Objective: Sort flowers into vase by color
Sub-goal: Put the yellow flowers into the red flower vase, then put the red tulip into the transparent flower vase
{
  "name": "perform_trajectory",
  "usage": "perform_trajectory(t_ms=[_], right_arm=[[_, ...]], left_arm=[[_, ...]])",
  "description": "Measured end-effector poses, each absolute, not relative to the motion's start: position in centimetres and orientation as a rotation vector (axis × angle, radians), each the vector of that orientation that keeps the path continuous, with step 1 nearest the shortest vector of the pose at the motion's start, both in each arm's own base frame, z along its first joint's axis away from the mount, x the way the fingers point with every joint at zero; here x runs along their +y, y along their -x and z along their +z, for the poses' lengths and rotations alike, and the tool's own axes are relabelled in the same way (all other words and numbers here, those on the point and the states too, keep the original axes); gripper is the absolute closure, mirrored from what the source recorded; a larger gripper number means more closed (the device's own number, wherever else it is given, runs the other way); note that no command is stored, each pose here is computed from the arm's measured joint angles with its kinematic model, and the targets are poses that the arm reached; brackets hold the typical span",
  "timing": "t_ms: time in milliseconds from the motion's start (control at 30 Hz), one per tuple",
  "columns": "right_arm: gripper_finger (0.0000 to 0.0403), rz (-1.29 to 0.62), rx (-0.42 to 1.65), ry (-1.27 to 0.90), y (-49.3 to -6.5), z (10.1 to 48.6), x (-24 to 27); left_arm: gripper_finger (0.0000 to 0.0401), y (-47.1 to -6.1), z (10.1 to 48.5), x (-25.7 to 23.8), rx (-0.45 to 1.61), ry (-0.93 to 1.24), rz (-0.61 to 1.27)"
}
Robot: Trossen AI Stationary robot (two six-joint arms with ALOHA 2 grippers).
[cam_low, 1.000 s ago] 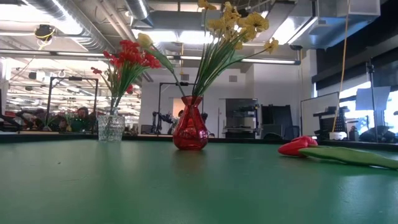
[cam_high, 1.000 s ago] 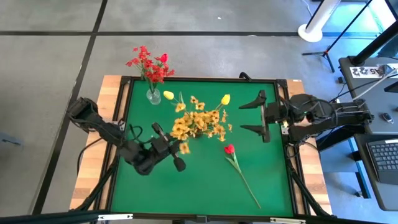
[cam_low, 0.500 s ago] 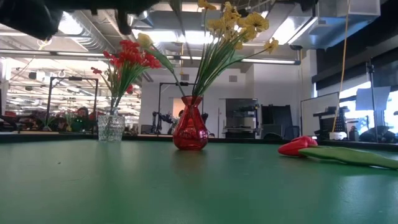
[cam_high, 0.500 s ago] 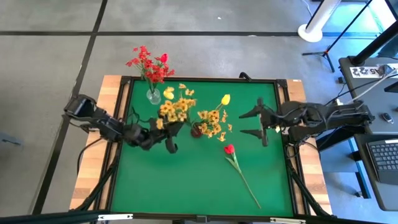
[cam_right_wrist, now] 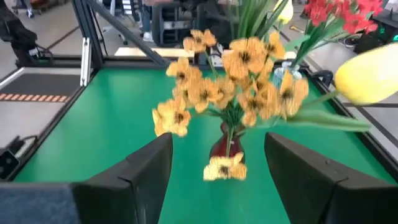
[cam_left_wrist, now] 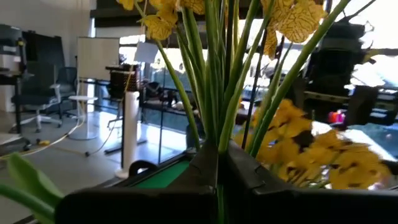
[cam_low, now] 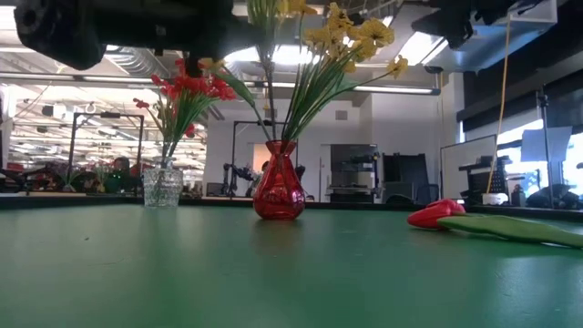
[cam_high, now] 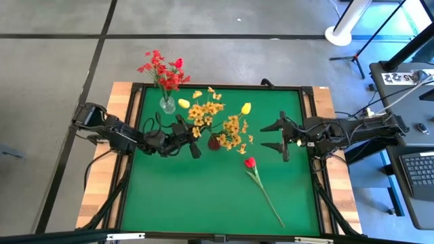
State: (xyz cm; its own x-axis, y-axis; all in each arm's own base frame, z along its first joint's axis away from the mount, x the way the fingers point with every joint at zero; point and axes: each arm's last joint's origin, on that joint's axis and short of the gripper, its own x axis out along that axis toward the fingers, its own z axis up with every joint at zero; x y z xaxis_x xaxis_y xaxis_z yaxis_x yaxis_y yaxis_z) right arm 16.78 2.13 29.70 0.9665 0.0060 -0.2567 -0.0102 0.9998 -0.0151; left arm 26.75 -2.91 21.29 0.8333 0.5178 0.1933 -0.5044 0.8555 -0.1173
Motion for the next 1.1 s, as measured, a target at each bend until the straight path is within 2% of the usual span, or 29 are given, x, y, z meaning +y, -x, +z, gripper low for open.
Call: perform_trajectory(t_ms=[300, 367, 633, 867, 1100], right_arm=[[0.015, 0.007, 0.276, 0.014, -16.9, 28.6, 2.1], [0.015, 0.006, 0.274, 0.009, -16.9, 28.6, 2.1], [0.015, 0.006, 0.26, 0.005, -16.9, 28.7, 2.1], [0.015, 0.005, 0.246, -0.012, -16.9, 28.9, 2.2], [0.015, 0.002, 0.25, -0.036, -16.9, 28.8, 2.2]], left_arm=[[0.04, -27.0, 20.6, -1.8, -0.167, 0.076, 0.569], [0.0389, -27.1, 20.4, -1.8, -0.153, 0.087, 0.568], [0.0298, -27.0, 20.0, -3.2, -0.108, 0.074, 0.524], [0.0223, -26.6, 19.9, -4.6, -0.095, 0.076, 0.569], [0.0167, -26.5, 18.9, -5.3, -0.03, 0.132, 0.571]])
